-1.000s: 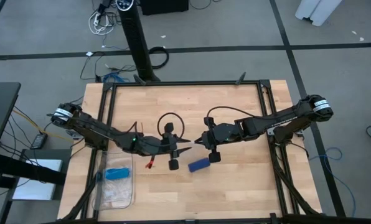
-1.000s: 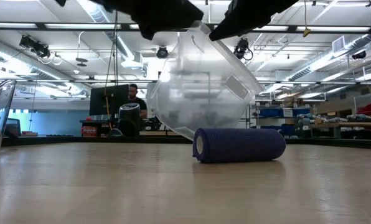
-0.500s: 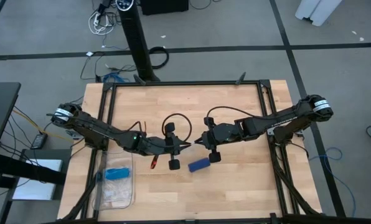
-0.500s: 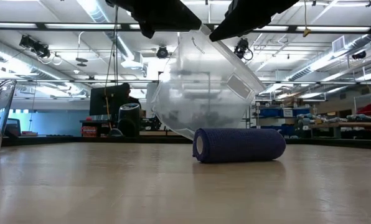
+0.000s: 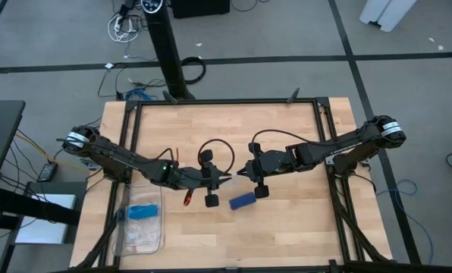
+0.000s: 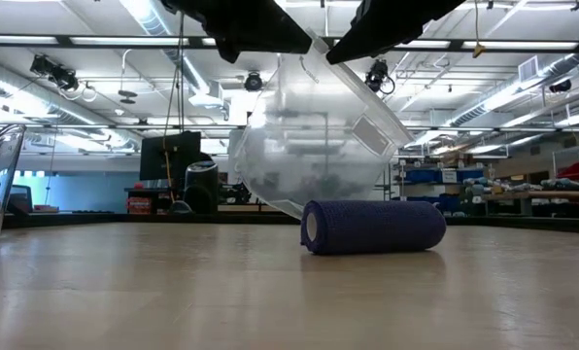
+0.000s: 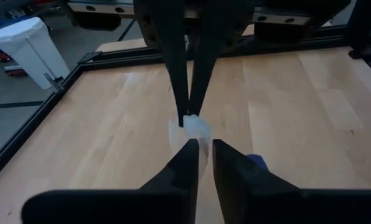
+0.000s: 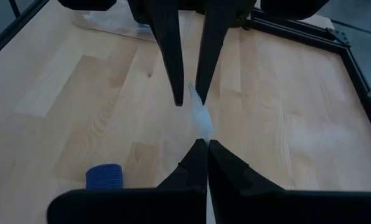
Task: Roll bandage
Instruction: Open the transparent zip bag
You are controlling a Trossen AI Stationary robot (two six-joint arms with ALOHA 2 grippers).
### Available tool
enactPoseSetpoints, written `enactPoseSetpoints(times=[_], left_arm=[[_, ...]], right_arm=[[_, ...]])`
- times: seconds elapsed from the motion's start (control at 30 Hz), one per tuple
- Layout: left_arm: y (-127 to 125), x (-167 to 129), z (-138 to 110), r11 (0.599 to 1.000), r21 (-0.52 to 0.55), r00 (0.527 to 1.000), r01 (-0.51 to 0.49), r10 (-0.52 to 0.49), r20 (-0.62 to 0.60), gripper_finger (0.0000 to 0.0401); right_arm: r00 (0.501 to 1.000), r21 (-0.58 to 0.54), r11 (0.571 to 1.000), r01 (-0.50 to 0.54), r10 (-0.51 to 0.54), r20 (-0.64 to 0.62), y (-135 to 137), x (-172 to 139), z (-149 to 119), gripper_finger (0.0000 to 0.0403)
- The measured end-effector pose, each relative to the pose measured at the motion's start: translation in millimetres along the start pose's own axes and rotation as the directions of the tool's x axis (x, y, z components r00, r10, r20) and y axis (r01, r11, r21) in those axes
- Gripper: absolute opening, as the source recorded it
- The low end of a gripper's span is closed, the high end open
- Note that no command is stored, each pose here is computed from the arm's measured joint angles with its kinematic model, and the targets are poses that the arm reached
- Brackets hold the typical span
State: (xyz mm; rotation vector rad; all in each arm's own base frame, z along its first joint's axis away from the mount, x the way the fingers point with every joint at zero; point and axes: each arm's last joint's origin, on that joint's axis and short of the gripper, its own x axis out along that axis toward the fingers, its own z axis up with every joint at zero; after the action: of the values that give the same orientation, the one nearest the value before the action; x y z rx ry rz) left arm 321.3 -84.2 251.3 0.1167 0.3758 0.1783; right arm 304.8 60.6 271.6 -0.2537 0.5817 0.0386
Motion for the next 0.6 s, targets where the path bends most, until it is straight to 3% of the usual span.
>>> enactPoseSetpoints(times=[0.2,0.4,0.6], left_arm=[[3.3,1.5,0.1,1.0,-0.005,1.0,-0.01,0.01,-0.001,0.0062],[3.1,1.4,-1.3,0.999,0.039,1.0,-0.008,0.008,-0.014,0.0013],[2.3,1.0,-1.3,0.991,0.136,1.0,-0.01,0.012,-0.014,0.0004]], right_arm=[[1.0,0.0,1.0,0.0,0.0,0.0,0.0,0.0,0.0,0.0001],[1.0,0.005,1.0,0.0,0.0,0.0,0.0,0.0,0.0,0.0002],[0.999,0.049,0.998,0.04,-0.04,-0.005,1.8,-5.5,0.7,0.0035]])
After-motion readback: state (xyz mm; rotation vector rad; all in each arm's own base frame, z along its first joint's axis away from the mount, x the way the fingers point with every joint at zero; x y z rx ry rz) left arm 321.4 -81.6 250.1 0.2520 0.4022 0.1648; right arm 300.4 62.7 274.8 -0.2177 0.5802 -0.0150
